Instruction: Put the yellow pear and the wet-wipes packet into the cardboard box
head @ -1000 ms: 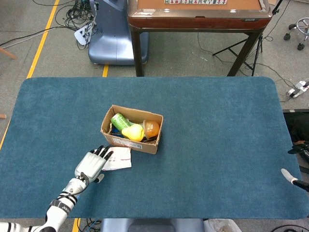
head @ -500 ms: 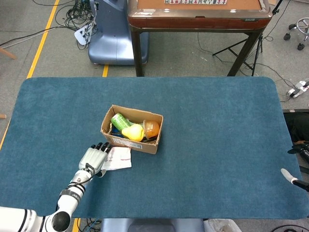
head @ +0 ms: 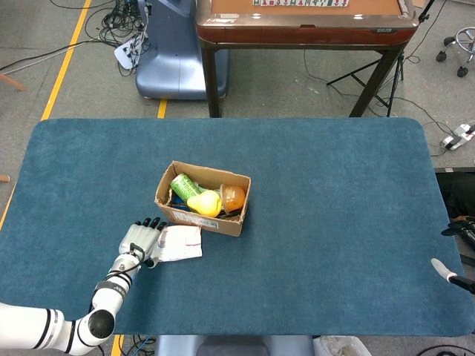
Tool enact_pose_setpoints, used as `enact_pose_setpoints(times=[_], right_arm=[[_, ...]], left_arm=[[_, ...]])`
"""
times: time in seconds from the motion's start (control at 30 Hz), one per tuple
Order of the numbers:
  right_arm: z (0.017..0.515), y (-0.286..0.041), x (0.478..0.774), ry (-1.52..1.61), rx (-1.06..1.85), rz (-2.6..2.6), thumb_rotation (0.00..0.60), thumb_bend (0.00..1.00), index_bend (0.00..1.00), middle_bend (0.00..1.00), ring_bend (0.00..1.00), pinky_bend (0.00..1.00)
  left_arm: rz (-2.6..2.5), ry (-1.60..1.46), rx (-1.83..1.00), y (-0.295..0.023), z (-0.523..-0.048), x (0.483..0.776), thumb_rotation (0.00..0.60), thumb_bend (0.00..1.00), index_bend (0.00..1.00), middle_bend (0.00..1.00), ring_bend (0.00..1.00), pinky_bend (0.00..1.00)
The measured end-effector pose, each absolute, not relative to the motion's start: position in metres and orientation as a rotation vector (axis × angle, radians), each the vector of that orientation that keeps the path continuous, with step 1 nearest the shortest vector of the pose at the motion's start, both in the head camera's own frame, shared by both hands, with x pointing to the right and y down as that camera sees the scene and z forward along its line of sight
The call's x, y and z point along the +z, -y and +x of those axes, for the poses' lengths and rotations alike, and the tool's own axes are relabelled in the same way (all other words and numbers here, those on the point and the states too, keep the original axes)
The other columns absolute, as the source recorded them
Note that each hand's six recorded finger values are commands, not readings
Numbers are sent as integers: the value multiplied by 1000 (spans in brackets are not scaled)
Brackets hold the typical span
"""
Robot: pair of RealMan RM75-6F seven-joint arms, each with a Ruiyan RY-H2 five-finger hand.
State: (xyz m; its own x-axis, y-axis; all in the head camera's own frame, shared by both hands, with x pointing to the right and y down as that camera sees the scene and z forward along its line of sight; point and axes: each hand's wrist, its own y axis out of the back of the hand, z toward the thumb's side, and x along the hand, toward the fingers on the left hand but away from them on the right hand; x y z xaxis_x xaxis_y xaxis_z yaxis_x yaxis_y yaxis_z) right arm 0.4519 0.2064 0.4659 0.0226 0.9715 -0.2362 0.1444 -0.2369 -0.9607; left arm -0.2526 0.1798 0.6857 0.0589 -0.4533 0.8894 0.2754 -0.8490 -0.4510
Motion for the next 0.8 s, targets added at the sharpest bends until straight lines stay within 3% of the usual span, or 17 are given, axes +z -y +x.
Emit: enact_pose_setpoints(times=[0.37, 0.8], right_arm=[[452, -206, 464, 1195, 1302, -1499, 600, 33, 431, 355, 229, 246], [452, -207, 463, 1195, 1299, -1500, 600, 33, 431, 355, 229, 246]], left_arm=[[-1894, -141, -1871, -184, -248, 690, 600, 206, 0, 0, 0, 112], [-1810, -140, -1843, -183, -246, 699, 600, 201, 0, 0, 0, 111]])
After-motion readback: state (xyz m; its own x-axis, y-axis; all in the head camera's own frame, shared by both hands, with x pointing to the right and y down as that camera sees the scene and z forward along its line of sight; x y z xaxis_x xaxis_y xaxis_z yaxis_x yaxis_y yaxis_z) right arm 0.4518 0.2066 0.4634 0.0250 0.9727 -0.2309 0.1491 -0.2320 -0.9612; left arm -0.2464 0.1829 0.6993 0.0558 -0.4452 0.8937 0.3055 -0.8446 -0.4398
